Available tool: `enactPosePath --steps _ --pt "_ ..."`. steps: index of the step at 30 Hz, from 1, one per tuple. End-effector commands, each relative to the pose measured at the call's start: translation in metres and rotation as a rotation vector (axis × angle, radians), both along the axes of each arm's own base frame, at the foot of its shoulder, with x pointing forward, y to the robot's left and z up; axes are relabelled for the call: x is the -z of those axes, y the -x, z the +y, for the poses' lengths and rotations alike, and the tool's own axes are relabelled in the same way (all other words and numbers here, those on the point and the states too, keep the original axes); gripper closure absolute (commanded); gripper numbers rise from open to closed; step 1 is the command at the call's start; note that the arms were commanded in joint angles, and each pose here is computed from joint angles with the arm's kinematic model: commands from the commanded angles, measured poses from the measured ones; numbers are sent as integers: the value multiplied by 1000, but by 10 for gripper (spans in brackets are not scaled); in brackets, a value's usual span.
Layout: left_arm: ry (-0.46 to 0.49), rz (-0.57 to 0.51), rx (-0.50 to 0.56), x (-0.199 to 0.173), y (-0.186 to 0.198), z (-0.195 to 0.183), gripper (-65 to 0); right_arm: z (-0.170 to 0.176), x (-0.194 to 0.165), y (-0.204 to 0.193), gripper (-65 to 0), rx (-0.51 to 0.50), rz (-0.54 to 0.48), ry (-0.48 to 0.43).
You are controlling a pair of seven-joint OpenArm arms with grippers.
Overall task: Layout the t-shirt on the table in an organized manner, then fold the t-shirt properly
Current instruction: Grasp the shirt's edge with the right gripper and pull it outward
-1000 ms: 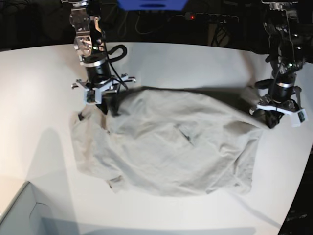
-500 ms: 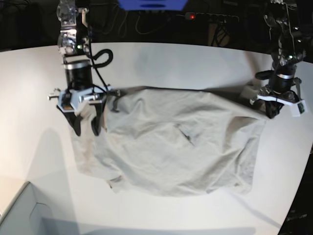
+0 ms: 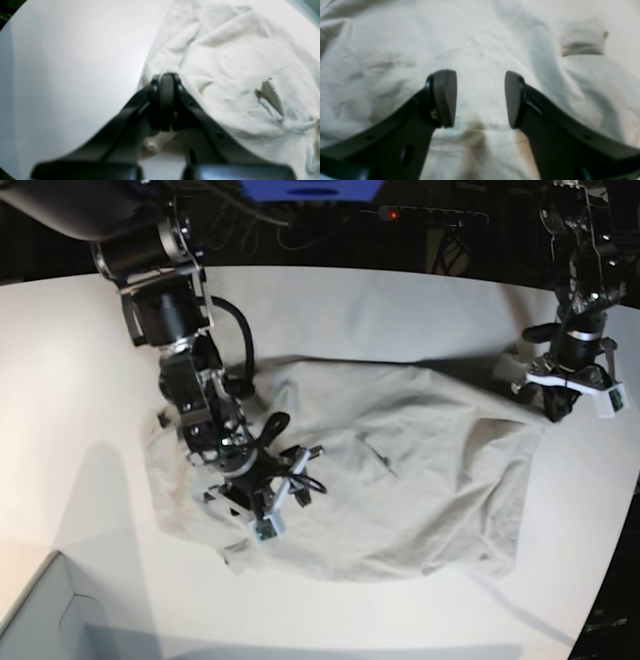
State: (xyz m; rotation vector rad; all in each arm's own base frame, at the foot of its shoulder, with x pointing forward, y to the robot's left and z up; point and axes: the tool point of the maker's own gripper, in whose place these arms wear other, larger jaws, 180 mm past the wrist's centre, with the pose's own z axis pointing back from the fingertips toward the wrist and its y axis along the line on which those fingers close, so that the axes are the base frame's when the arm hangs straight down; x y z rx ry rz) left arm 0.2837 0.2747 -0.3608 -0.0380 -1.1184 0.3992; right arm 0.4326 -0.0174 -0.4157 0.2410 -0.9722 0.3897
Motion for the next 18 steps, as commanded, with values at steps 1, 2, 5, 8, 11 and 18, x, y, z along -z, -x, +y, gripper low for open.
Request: enactPosePath --steps 1,2,5,8,11,18 --pt "-22 -41 -2 -13 -4 5 -1 -1 -17 -18 -312 -1 -45 -16" --pt "-23 -42 -1 -13 -5 5 -1 -5 -11 -20 -312 5 -24 -10" --pt "-24 -43 0 -14 -5 5 -1 -17 4 -17 -312 16 18 12" --pt "-23 -45 -1 -14 -6 5 -1 -23 23 1 -312 19 58 23" --pt "-23 -47 -2 -14 -7 5 -1 -24 35 15 -311 20 83 25" --pt "-21 -63 -1 -19 -13 4 -1 -30 34 52 -311 9 72 41"
